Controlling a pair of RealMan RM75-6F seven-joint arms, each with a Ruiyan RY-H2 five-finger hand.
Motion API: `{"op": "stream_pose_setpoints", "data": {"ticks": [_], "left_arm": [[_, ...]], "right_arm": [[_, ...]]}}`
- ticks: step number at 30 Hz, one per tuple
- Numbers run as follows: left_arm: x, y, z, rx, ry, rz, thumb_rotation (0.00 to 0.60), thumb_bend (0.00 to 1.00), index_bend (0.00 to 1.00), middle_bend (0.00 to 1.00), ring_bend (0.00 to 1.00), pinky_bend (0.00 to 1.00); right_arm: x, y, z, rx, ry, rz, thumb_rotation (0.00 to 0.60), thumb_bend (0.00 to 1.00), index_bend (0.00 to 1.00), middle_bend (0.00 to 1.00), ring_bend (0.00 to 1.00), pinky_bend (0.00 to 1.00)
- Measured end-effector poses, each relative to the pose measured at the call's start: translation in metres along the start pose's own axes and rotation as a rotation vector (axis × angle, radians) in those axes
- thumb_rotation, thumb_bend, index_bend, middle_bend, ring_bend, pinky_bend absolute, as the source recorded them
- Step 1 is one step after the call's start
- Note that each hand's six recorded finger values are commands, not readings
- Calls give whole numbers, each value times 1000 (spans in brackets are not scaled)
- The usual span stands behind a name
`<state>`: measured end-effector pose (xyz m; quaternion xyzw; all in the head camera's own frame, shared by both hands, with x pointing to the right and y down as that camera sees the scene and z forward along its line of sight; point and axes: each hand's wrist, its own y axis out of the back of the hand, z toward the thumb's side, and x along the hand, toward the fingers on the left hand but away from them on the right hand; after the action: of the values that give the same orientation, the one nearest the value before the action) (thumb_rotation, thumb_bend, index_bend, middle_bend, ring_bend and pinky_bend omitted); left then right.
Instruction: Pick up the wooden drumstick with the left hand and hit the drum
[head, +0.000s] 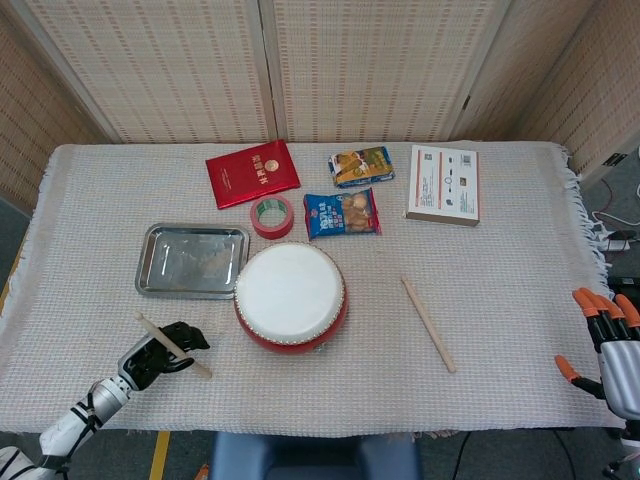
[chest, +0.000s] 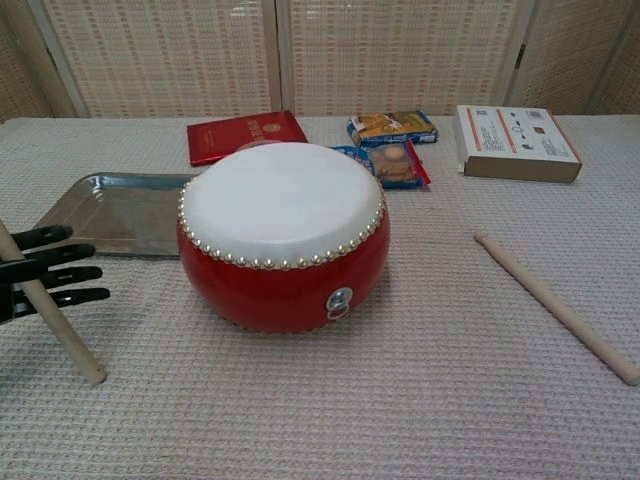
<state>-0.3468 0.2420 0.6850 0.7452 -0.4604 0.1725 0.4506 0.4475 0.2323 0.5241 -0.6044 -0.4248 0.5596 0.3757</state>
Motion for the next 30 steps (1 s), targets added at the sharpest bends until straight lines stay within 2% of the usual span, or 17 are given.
{"op": "stream_pose_setpoints", "data": {"ticks": [6,14,22,30], "left_arm": [[2,-4,-4,34,8,1,600,190,636,585,496,404],[2,-11,-11,129,21,-6,600,190,706,699,600,477],[2,-21,-22,211,41,-23,600,190,745,745,651,543],[5,-29,-36,248,62,-25,600,191,789,777,676,568]], "right_arm": [[1,1,1,-1,3,-5,600,229,5,65,0,0],[3,4,3,2,11,-20,600,229,8,65,0,0],[5,5,4,2,13,-26,600,229,10,65,0,0],[6,6,4,1,15,-30,600,229,10,65,0,0]]}}
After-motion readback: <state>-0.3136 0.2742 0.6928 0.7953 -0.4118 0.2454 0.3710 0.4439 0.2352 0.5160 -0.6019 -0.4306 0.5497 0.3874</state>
